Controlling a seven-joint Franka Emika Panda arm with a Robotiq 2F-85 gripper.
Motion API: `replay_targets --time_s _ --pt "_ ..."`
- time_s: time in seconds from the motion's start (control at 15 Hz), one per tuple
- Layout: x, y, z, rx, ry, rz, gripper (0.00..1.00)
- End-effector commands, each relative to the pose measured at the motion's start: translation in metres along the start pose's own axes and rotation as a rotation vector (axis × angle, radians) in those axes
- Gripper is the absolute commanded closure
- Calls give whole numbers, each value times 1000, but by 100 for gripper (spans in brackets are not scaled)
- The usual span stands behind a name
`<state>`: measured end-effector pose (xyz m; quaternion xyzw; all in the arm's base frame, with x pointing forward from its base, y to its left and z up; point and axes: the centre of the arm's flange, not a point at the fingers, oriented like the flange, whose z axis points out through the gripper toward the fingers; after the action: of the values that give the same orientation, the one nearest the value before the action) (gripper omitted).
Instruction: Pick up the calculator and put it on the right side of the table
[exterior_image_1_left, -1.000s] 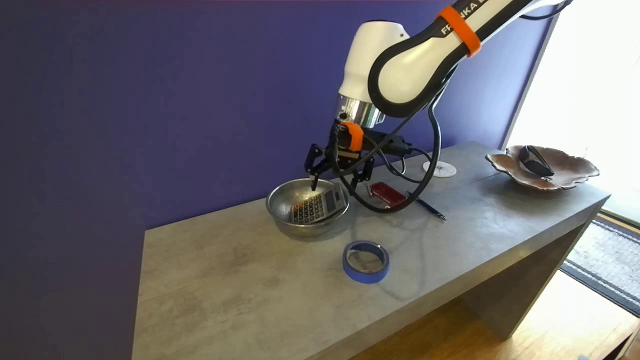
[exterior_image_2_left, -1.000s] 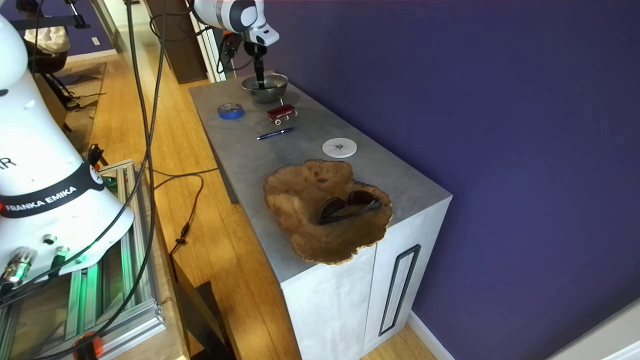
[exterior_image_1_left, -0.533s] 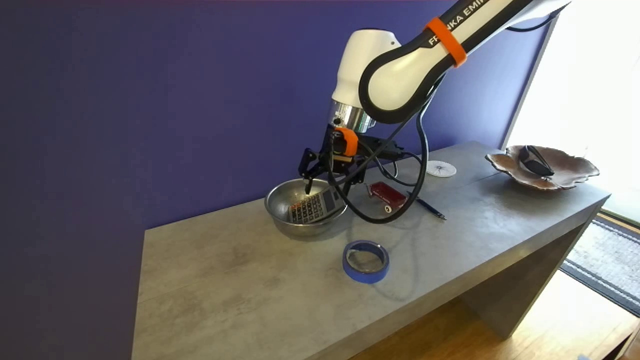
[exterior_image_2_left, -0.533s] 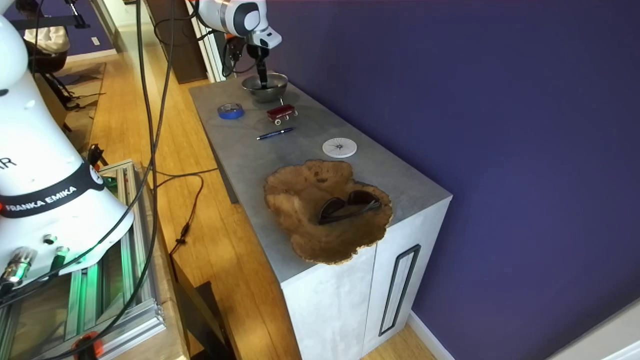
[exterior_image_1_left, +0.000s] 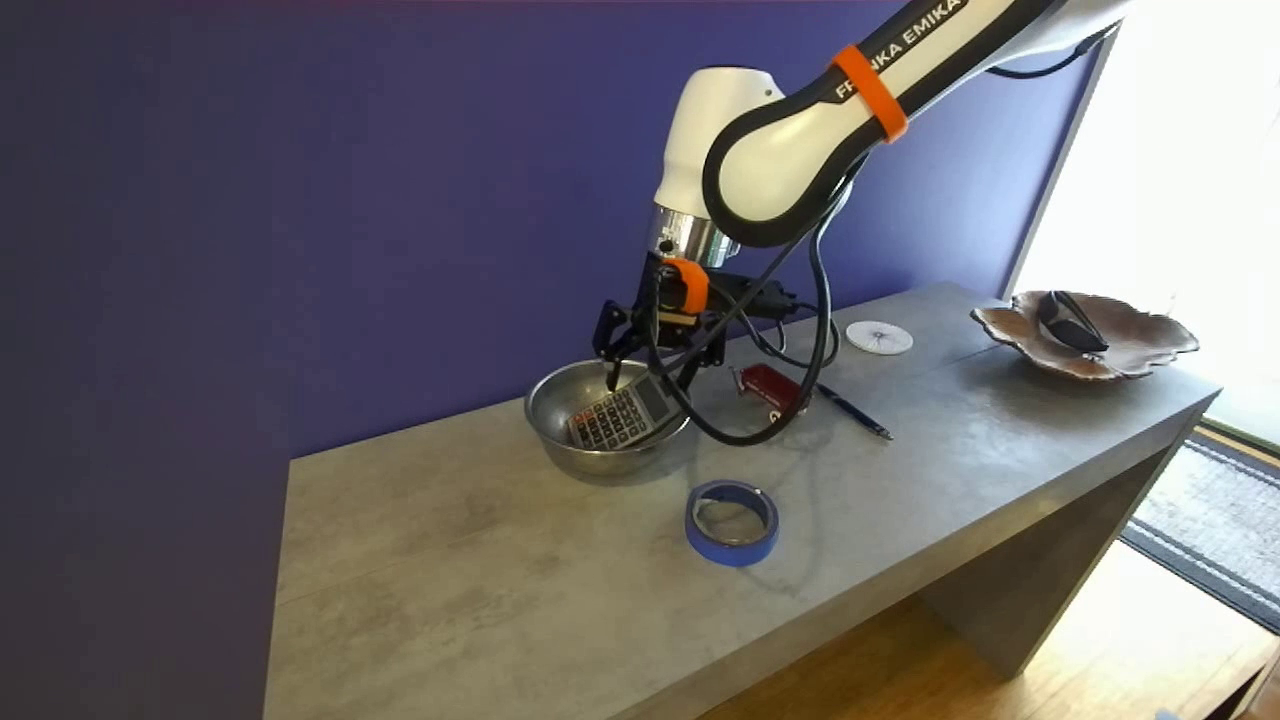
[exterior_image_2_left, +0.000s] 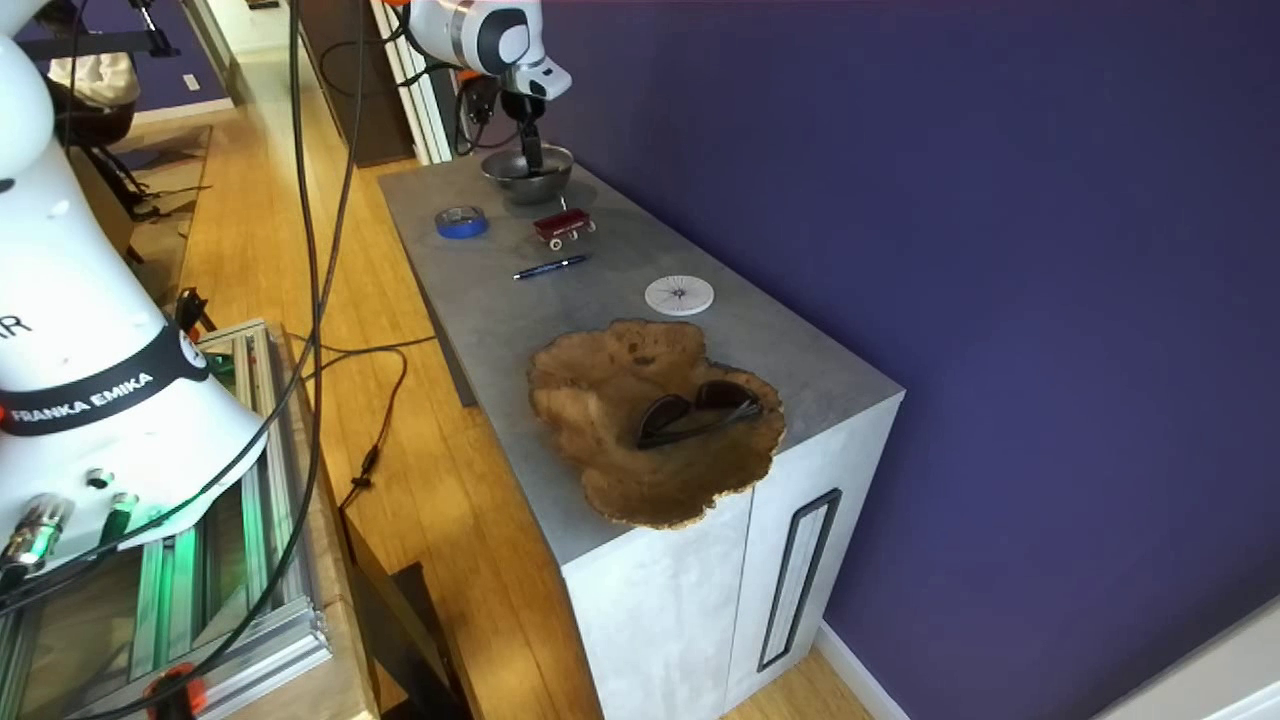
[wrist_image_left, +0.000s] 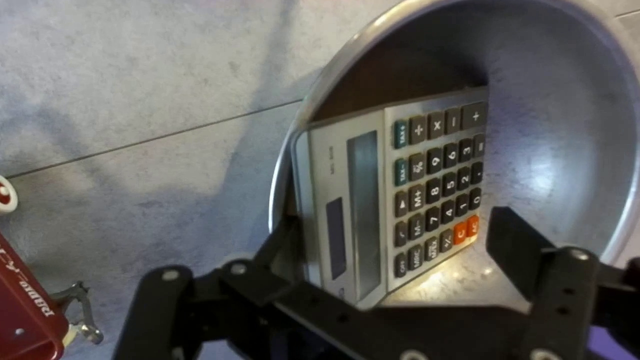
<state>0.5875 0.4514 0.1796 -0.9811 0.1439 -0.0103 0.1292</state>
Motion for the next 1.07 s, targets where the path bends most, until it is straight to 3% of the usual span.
replay_targets --time_s 0.0,0.47,0.93,1.0 --pt "15 -4 20 2 -34 -5 34" --pt "23 -5 21 62 -78 -62 81" --pt "23 0 -29 206 -143 -77 100" --pt "25 7 -35 228 -145 -65 96"
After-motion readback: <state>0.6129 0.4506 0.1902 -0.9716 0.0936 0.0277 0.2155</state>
